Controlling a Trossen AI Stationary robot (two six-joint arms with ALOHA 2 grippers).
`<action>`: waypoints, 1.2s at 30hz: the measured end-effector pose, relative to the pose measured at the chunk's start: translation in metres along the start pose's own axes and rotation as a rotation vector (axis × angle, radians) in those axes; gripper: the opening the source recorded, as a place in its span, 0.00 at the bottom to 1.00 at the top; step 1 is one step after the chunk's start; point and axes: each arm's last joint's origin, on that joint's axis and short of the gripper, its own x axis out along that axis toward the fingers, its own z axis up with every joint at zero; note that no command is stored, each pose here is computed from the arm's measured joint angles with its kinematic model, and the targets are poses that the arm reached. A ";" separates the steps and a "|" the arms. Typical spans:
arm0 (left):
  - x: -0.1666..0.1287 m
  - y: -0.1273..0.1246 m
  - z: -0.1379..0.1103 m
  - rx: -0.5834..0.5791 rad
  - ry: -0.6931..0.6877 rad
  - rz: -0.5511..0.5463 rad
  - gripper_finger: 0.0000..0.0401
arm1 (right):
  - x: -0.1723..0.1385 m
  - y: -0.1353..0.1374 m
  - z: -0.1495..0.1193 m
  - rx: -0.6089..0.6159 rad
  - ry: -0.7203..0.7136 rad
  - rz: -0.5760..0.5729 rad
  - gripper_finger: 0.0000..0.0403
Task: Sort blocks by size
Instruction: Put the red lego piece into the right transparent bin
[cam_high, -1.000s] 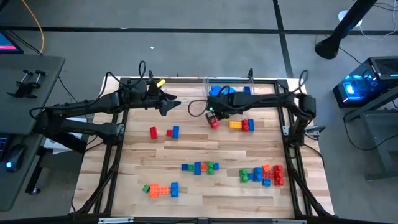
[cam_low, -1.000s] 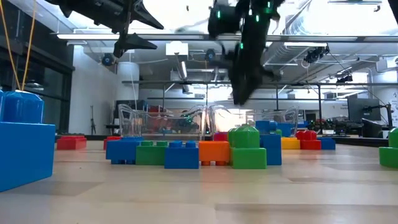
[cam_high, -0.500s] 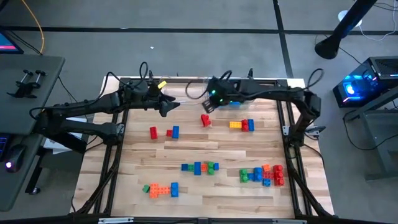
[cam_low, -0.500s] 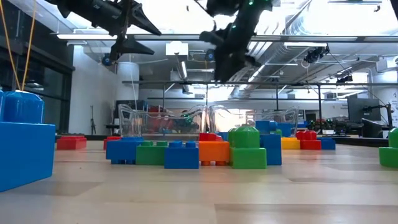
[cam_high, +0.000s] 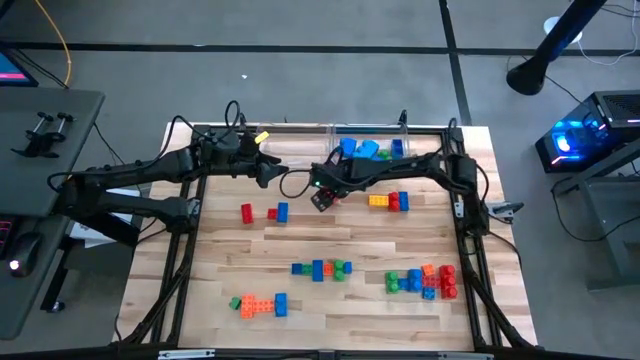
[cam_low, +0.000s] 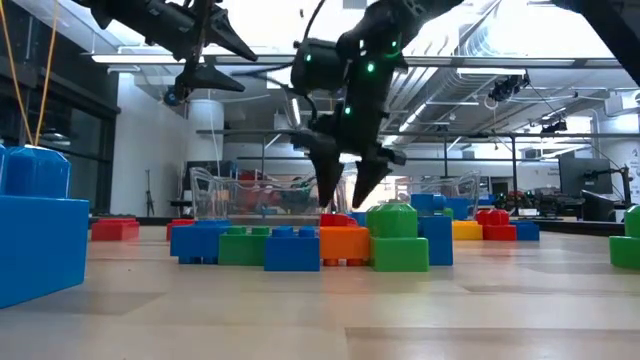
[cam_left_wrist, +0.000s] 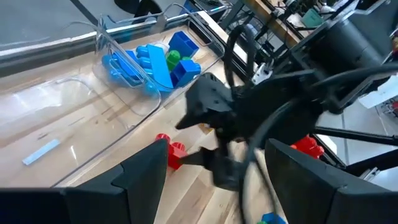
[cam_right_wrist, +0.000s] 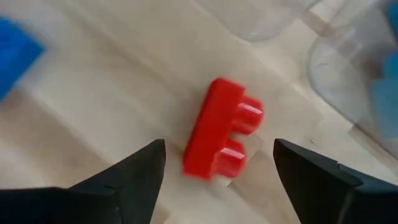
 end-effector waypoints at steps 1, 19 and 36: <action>0.000 0.000 0.000 -0.007 0.000 0.000 0.63 | 0.004 0.000 0.000 0.012 -0.007 -0.018 0.74; 0.000 0.000 0.000 -0.012 0.004 0.003 0.63 | 0.050 0.009 -0.008 0.020 0.021 -0.037 0.68; 0.000 0.000 -0.001 -0.002 0.006 0.004 0.63 | -0.085 -0.017 -0.008 -0.138 -0.140 -0.132 0.41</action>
